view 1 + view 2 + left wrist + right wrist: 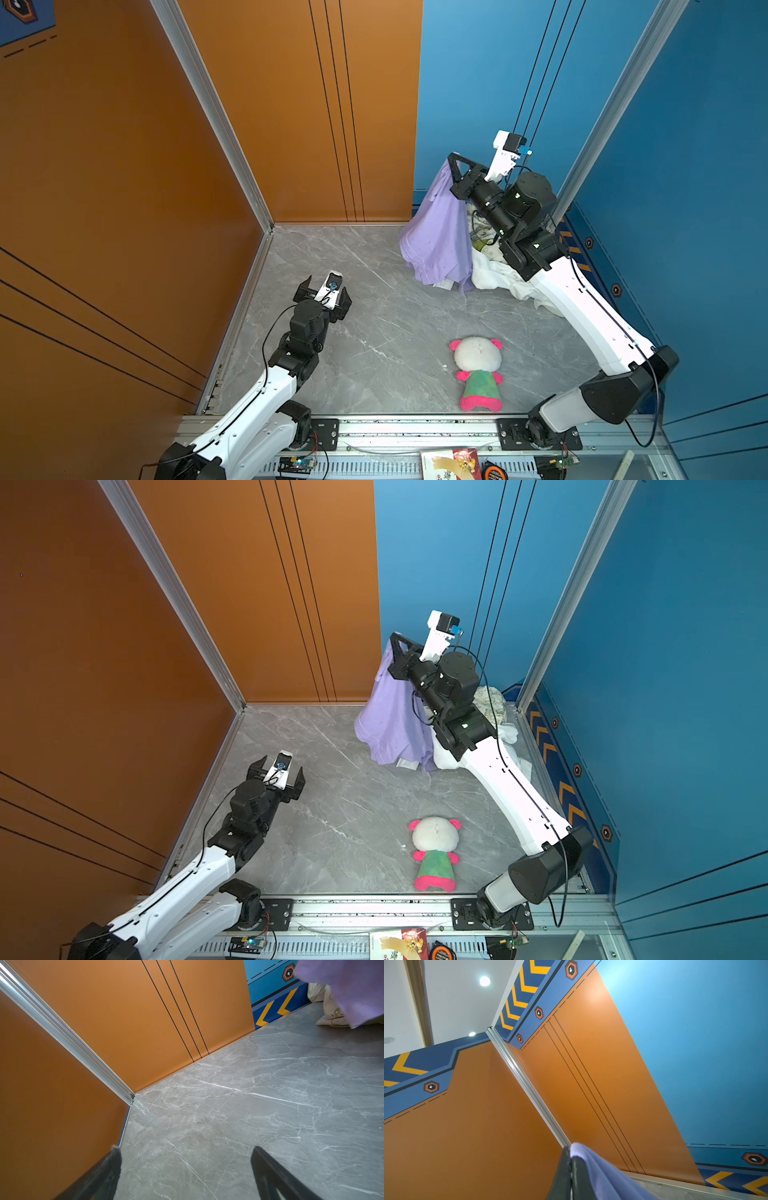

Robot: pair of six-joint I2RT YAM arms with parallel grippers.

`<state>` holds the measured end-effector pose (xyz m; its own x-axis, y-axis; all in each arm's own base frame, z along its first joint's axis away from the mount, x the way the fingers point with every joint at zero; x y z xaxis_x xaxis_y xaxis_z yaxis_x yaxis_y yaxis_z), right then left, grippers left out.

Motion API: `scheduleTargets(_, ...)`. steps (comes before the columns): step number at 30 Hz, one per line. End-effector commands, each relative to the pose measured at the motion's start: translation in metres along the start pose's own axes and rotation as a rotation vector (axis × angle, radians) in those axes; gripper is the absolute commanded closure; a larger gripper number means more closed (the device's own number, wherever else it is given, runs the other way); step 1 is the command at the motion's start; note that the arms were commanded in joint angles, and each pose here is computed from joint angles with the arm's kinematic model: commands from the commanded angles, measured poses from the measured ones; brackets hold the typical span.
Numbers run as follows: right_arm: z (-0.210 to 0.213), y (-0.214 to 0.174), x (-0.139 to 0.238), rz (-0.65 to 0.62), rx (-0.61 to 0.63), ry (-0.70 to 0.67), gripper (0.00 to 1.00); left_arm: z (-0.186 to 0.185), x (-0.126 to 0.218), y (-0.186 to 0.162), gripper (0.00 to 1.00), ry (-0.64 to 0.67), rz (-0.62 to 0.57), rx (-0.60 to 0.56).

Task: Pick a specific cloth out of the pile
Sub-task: 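Lift the purple cloth high with the right gripper toward the left gripper, then lower the purple cloth onto the table near the left gripper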

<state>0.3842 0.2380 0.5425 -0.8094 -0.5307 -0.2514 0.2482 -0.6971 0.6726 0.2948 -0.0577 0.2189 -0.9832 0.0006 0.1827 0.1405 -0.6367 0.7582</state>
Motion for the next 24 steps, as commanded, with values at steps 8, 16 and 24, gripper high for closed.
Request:
scheduleTargets(8, 0.002, -0.146, -0.044, 0.476, 0.173, -0.042, 0.76, 0.004, 0.004, 0.005, 0.02, 0.017, -0.015, -0.011)
scheduleTargets(16, -0.039, -0.159, -0.023, 0.553, 0.343, -0.209, 0.33, 0.005, 0.006, 0.006, 0.02, 0.029, -0.016, -0.02)
scheduleTargets(24, -0.077, -0.159, 0.012, 0.579, 0.443, -0.341, 0.24, 0.004, 0.006, 0.005, 0.02, 0.027, -0.014, -0.025)
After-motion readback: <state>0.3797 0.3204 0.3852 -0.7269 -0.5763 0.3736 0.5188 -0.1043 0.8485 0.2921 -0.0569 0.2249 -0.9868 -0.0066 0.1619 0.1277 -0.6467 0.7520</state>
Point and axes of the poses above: each gripper's point midway between its finger pads, its own x axis back along the fingers, its own z axis along the line the jaws close on, y = z × x, the point moved 3 cm from there along x, back along the fingers, and after that the axes turned 14 degrees about -x, right-handed, at the moved point
